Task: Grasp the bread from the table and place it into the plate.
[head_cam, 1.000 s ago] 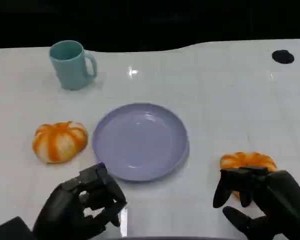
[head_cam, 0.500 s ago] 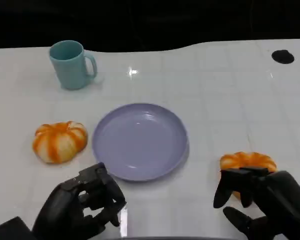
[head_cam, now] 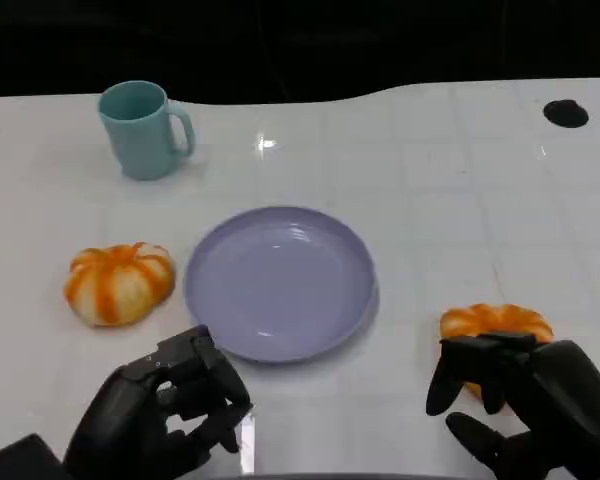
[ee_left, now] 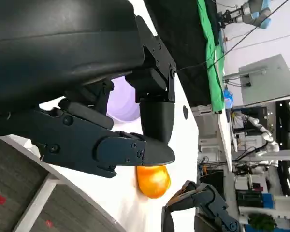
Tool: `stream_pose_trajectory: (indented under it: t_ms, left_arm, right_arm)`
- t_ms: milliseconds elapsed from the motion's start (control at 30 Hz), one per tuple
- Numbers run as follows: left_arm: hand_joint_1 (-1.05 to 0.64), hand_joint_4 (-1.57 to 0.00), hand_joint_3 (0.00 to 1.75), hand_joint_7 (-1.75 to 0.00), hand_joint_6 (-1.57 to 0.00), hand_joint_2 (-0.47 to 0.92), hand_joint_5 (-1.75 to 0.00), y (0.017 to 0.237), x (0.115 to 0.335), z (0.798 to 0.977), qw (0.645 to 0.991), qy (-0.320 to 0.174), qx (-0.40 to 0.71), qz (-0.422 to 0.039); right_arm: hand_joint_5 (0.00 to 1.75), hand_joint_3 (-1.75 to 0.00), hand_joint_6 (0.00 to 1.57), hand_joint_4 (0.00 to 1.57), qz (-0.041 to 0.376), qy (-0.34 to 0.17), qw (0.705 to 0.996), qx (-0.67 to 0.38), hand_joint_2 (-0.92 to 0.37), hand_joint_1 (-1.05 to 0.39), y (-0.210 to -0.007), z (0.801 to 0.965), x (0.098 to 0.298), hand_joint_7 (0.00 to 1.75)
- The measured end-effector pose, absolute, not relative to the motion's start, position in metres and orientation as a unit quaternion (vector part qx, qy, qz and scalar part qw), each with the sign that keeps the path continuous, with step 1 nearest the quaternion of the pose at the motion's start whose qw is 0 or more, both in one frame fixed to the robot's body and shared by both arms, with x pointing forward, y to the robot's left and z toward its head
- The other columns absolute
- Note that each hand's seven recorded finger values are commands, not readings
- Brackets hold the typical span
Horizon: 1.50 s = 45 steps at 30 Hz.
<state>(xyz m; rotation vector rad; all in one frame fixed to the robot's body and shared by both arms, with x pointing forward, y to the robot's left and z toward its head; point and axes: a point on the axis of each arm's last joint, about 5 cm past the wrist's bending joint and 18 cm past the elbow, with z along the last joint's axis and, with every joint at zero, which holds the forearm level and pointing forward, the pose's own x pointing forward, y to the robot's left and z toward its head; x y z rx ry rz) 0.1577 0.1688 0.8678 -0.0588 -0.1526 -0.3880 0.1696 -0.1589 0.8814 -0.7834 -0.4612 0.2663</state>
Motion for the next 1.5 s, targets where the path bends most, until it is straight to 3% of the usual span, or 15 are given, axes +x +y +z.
stream_pose_trajectory:
  t_ms: [133,233,433,500,633,733,1033,1333,1500]
  left_arm:
    - [-0.52,-0.67,0.30,-1.54,-0.58,0.92,-1.75,0.169,0.158,0.868,0.978,-0.076,-0.029,-0.193]
    - [-0.52,-0.67,0.29,-1.54,-0.58,0.92,-1.75,0.169,0.158,0.868,0.978,-0.076,-0.029,-0.193]
    - [-0.52,-0.67,0.30,-1.54,-0.58,0.92,-1.75,0.169,0.159,0.867,0.977,-0.076,-0.029,-0.196]
    - [-0.53,-0.67,0.30,-1.54,-0.59,0.92,-1.75,0.169,0.160,0.868,0.977,-0.077,-0.029,-0.196]
    - [-0.52,-0.67,0.30,-1.54,-0.59,0.92,-1.75,0.170,0.160,0.868,0.977,-0.077,-0.029,-0.195]
    - [-0.53,-0.67,0.30,-1.54,-0.59,0.92,-1.75,0.170,0.160,0.868,0.977,-0.077,-0.028,-0.195]
    - [-0.53,-0.68,0.30,-1.54,-0.59,0.92,-1.75,0.169,0.160,0.868,0.977,-0.077,-0.028,-0.197]
    - [-0.53,-0.68,0.29,-1.53,-0.60,0.92,-1.75,0.167,0.160,0.869,0.976,-0.079,-0.030,-0.200]
    - [-0.55,-0.68,0.29,-1.53,-0.60,0.92,-1.75,0.166,0.160,0.869,0.976,-0.078,-0.032,-0.201]
  right_arm:
    - [1.72,-1.28,0.70,0.78,0.129,-0.221,0.891,-0.375,-0.20,-0.06,-0.159,0.882,0.170,1.36]
    - [1.64,-1.26,0.75,0.77,0.126,-0.225,0.893,-0.369,-0.20,-0.04,-0.159,0.884,0.170,1.19]
    - [1.33,-1.18,0.81,0.74,0.111,-0.237,0.892,-0.369,-0.21,-0.07,-0.161,0.891,0.171,0.87]
    - [1.04,-0.93,0.73,0.67,0.108,-0.233,0.889,-0.379,-0.35,-0.13,-0.162,0.895,0.172,0.66]
    - [0.69,-0.34,0.66,0.55,0.117,-0.217,0.876,-0.416,-0.67,-0.25,-0.165,0.907,0.172,0.30]
    - [0.51,-0.10,0.55,0.38,0.122,-0.201,0.860,-0.453,-0.82,-0.39,-0.168,0.914,0.170,0.11]
    - [0.44,-0.01,0.31,0.09,0.117,-0.151,0.799,-0.571,-0.87,-0.61,-0.174,0.940,0.166,0.00]
    - [0.45,0.00,0.24,0.00,0.115,-0.102,0.774,-0.614,-0.86,-0.67,-0.175,0.947,0.167,0.01]
    - [0.47,0.00,0.25,0.00,0.129,-0.088,0.765,-0.625,-0.84,-0.67,-0.172,0.943,0.173,0.01]
